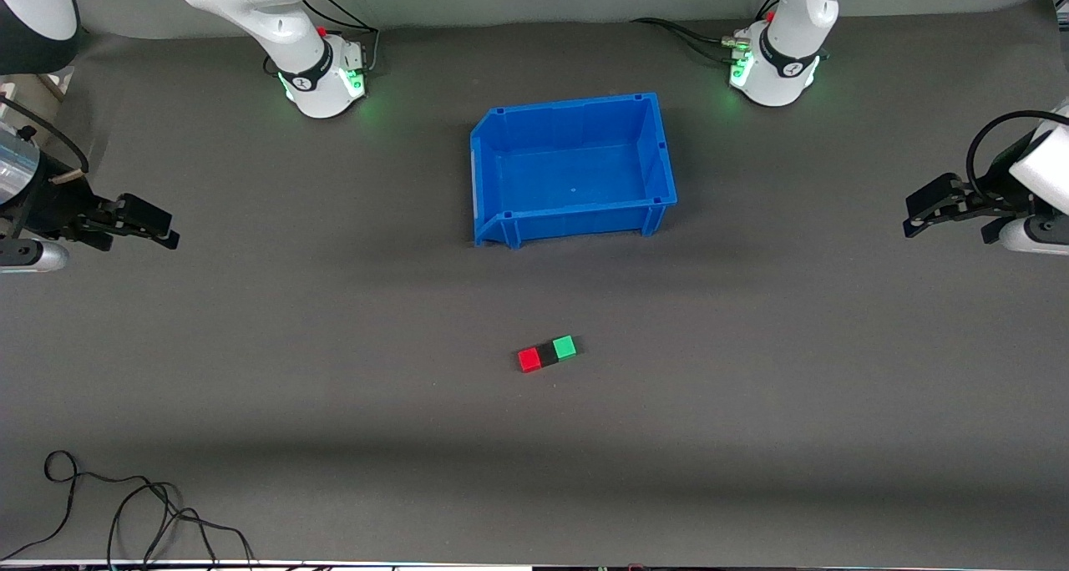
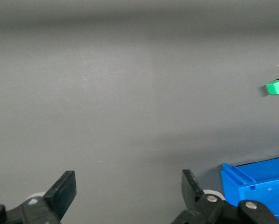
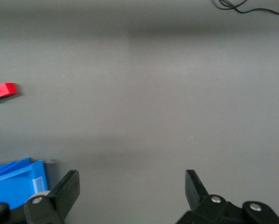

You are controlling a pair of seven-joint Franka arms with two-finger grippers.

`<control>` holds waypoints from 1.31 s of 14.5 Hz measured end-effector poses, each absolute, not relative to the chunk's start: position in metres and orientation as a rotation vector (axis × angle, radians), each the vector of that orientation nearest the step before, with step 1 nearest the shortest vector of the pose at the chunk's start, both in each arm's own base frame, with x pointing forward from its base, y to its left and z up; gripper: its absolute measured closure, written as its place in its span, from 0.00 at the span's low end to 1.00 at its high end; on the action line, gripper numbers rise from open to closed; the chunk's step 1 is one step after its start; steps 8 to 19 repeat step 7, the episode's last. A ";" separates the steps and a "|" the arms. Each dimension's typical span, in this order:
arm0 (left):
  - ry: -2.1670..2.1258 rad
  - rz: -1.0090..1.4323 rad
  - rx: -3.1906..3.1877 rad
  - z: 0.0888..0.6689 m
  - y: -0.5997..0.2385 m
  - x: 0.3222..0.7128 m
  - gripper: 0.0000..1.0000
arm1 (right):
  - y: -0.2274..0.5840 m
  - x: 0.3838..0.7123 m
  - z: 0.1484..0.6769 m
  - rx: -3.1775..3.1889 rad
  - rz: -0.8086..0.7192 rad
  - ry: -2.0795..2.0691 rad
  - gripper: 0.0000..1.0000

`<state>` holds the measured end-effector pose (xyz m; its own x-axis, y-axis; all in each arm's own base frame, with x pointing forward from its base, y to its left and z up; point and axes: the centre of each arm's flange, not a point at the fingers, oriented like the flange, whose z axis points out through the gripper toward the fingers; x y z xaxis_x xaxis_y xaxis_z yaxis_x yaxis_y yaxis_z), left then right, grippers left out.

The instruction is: Attach green and red cubes to black cube

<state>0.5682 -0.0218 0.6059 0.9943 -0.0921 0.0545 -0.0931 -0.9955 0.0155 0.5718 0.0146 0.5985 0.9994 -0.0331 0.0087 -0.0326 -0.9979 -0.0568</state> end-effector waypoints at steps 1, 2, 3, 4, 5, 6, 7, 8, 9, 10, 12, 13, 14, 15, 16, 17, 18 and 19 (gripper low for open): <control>-0.149 0.080 3.134 0.606 -0.021 0.568 0.00 | 0.015 0.572 0.599 -3.084 -0.015 0.051 0.00; -0.149 0.075 3.140 0.606 -0.020 0.567 0.00 | 0.014 0.572 0.598 -3.090 -0.015 0.051 0.00; -0.150 0.070 3.144 0.606 -0.019 0.567 0.00 | 0.013 0.572 0.598 -3.099 -0.013 0.050 0.00; -0.151 0.064 3.145 0.606 -0.019 0.566 0.00 | 0.012 0.572 0.597 -3.107 -0.011 0.049 0.00; -0.153 0.058 3.146 0.606 -0.019 0.565 0.00 | 0.011 0.572 0.596 -3.113 -0.007 0.048 0.00; -0.155 0.054 3.146 0.606 -0.019 0.565 0.00 | 0.011 0.572 0.595 -3.120 0.001 0.047 0.00; -0.157 0.050 3.148 0.606 -0.020 0.564 0.00 | 0.010 0.570 0.594 -3.130 0.018 0.045 0.00; -0.157 0.050 3.148 0.606 -0.020 0.564 0.00 | 0.010 0.570 0.594 -3.130 0.018 0.045 0.00; -0.157 0.050 3.148 0.606 -0.020 0.564 0.00 | 0.010 0.570 0.594 -3.130 0.018 0.045 0.00; -0.157 0.050 3.148 0.606 -0.020 0.564 0.00 | 0.010 0.570 0.594 -3.130 0.018 0.045 0.00; -0.157 0.050 3.148 0.606 -0.020 0.564 0.00 | 0.010 0.570 0.594 -3.130 0.018 0.045 0.00; -0.157 0.050 3.148 0.606 -0.020 0.564 0.00 | 0.010 0.570 0.594 -3.130 0.018 0.045 0.00; -0.157 0.050 3.148 0.606 -0.020 0.564 0.00 | 0.010 0.570 0.594 -3.130 0.018 0.045 0.00; -0.157 0.050 3.148 0.606 -0.020 0.564 0.00 | 0.010 0.570 0.594 -3.130 0.018 0.045 0.00; -0.157 0.050 3.148 0.606 -0.020 0.564 0.00 | 0.010 0.570 0.594 -3.130 0.018 0.045 0.00; -0.157 0.050 3.148 0.606 -0.020 0.564 0.00 | 0.010 0.570 0.594 -3.130 0.018 0.045 0.00; -0.157 0.050 3.148 0.606 -0.020 0.564 0.00 | 0.010 0.570 0.594 -3.130 0.018 0.045 0.00; -0.157 0.050 3.148 0.606 -0.020 0.564 0.00 | 0.010 0.570 0.594 -3.130 0.018 0.045 0.00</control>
